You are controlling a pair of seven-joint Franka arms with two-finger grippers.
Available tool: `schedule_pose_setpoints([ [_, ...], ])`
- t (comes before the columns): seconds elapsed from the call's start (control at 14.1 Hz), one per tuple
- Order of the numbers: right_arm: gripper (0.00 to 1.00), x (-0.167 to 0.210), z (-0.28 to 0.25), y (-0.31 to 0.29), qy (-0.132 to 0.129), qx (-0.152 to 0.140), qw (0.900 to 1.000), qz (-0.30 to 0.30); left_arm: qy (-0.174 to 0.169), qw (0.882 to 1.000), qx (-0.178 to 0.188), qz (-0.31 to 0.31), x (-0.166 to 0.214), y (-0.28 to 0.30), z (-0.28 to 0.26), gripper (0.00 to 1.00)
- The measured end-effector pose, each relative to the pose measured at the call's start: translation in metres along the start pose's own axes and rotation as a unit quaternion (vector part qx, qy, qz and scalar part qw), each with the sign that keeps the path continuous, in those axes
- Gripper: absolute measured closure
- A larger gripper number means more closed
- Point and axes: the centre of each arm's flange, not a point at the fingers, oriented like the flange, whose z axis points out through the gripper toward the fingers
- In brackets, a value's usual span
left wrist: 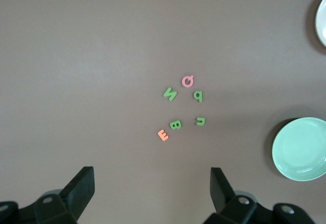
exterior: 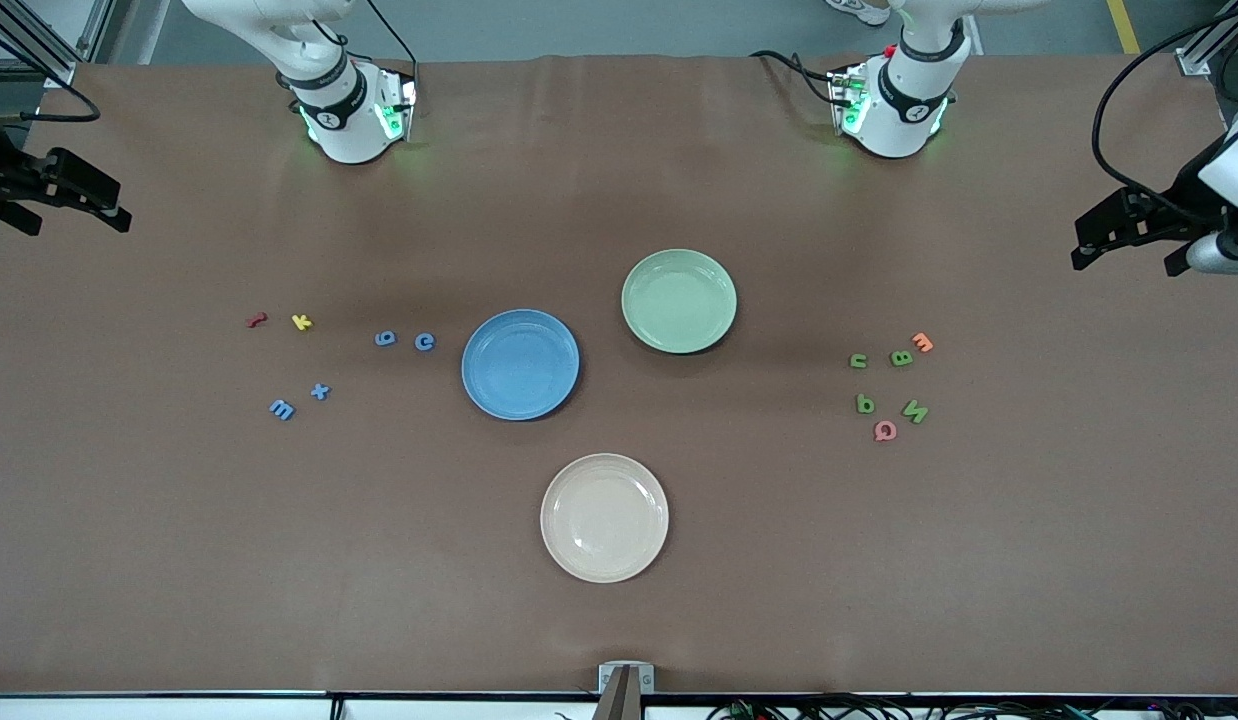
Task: Sort letters by color into matching plates
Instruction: 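Reach the right gripper to blue letters while the left gripper reaches green letters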
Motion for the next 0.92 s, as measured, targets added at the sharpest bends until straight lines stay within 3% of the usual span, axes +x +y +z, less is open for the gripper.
schedule_pose_setpoints([
  [0.21,0.00,0.000,-0.001,0.000,0.001,0.000,1.000,0.000,-0.055,0.998,-0.012,0.001,0.026,0.001,0.066,0.00],
  [0.43,0.00,0.005,0.004,0.001,-0.002,0.000,1.000,0.001,-0.069,0.998,-0.015,0.004,0.051,0.001,0.136,0.00],
  [0.71,0.00,0.065,0.094,0.017,-0.061,-0.002,0.998,0.013,-0.069,0.997,-0.018,0.022,0.069,0.002,0.219,0.00],
  [0.92,0.00,0.103,0.152,0.040,-0.067,-0.013,0.997,0.026,-0.077,0.995,-0.021,0.057,0.077,0.003,0.263,0.00],
])
